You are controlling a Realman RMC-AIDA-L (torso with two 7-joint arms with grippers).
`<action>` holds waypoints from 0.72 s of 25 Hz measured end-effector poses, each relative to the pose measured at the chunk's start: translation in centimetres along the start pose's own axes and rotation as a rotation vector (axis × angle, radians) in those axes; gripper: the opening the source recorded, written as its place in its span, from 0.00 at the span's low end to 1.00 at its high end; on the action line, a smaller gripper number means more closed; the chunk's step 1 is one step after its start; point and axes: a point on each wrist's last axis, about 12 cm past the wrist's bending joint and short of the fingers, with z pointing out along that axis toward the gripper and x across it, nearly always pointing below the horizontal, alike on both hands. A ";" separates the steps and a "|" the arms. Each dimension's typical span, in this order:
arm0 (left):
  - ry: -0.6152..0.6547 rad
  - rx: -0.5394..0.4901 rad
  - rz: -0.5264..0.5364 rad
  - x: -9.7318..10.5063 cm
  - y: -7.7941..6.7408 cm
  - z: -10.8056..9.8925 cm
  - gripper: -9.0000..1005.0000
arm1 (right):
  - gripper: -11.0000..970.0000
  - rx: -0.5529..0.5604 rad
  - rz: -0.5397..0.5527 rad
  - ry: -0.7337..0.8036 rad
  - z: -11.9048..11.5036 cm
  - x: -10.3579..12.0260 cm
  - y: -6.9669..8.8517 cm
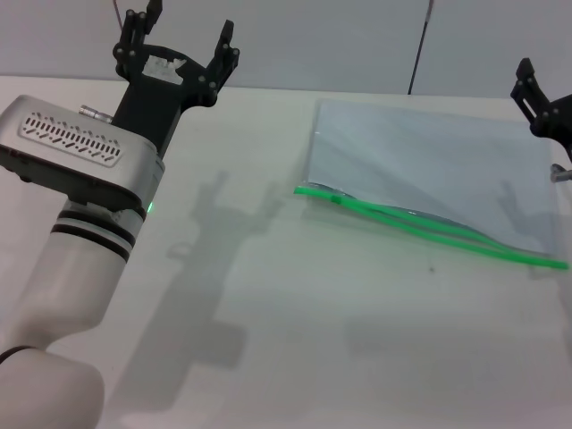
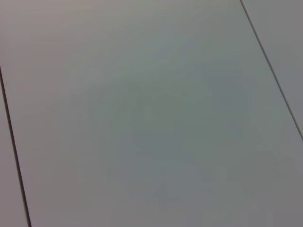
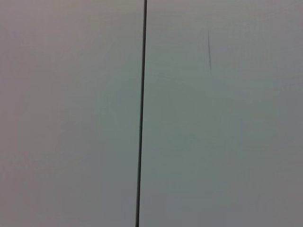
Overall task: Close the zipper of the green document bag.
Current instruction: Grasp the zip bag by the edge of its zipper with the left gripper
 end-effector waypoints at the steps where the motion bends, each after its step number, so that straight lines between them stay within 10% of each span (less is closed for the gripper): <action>1: 0.001 0.000 0.000 0.0 0.0 0.0 0.85 | 0.90 0.000 0.000 0.000 0.0 0.0 0.0; 18: 0.288 0.308 0.015 -0.6 -2.8 3.1 0.85 | 0.90 0.006 -0.005 0.014 -0.3 0.3 -0.3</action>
